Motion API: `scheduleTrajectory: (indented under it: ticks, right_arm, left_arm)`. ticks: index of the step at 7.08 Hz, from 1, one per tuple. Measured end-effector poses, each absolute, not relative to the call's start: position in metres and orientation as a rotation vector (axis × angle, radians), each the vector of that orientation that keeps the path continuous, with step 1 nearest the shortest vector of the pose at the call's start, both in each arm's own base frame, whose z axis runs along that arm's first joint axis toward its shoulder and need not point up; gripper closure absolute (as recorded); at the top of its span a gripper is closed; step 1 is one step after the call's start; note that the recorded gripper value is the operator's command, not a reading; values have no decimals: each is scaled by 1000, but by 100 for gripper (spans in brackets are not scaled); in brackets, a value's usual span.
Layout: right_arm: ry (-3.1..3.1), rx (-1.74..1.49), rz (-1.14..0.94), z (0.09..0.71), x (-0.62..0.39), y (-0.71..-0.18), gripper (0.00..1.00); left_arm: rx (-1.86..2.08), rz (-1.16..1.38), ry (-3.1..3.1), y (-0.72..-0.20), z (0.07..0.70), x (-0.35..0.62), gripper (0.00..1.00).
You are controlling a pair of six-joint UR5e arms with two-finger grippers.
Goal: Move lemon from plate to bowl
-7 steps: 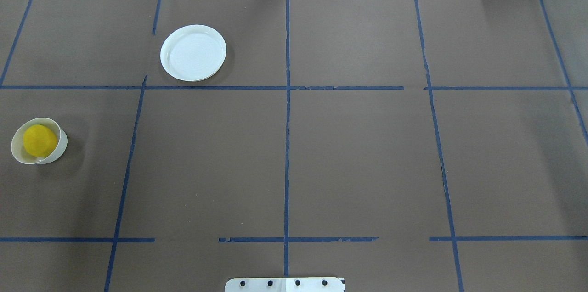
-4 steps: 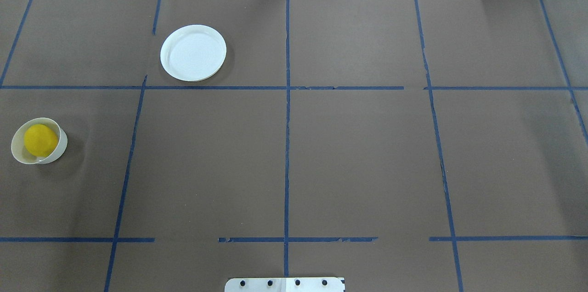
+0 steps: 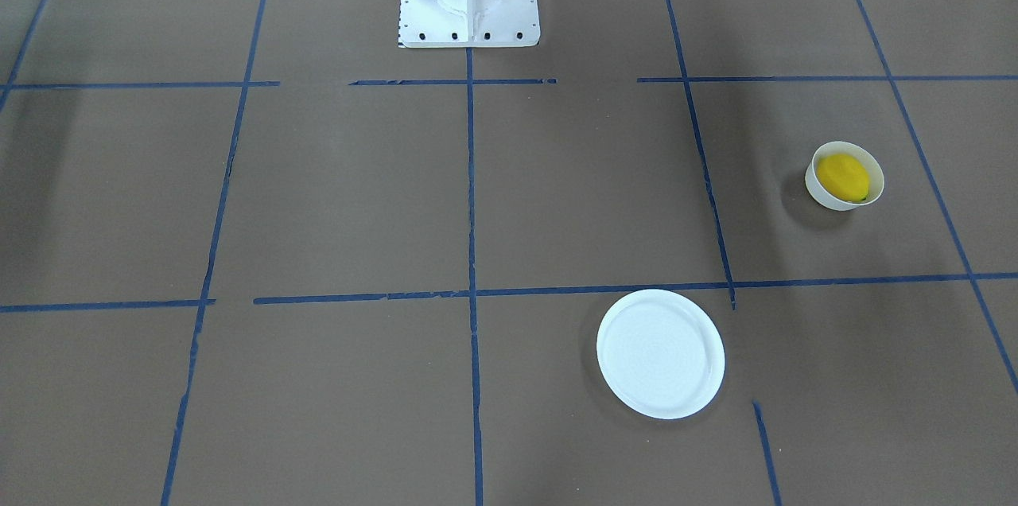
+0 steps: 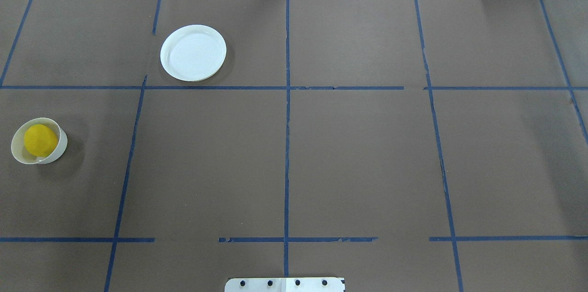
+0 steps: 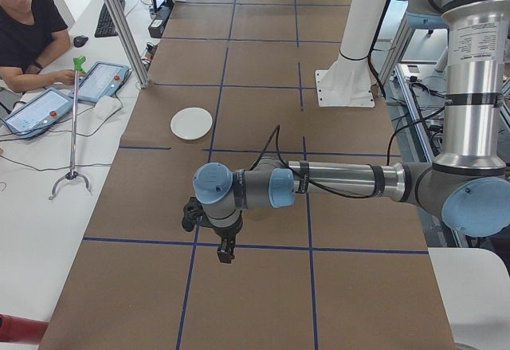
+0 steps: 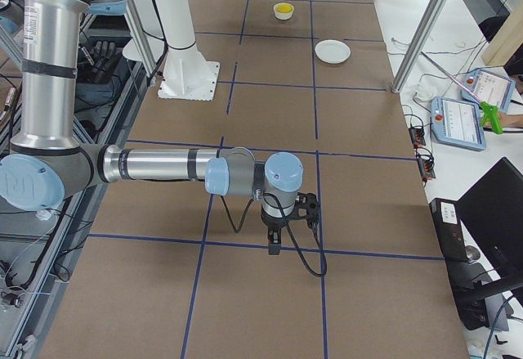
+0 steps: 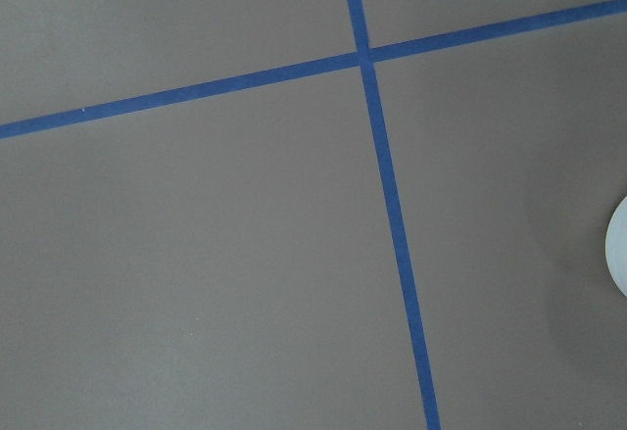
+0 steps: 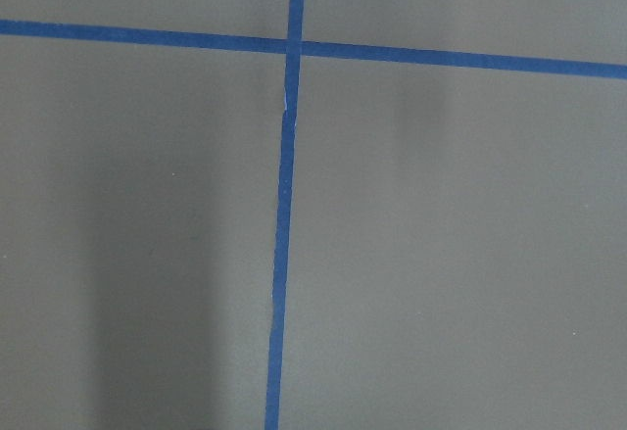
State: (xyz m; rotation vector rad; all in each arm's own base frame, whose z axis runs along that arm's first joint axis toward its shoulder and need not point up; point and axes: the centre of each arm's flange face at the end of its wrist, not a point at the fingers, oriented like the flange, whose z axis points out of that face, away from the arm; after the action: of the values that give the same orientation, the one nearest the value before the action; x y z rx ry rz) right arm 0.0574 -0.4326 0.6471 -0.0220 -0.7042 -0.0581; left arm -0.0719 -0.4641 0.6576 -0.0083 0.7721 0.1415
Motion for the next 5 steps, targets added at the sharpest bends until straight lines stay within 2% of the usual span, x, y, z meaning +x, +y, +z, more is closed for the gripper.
scheduleTrajectory:
  ticks: [5]
  right_arm:
    - [-704,-22,-58,647,57,-433,0]
  left_arm:
    - [-23,99,775,-465,661,-73,0]
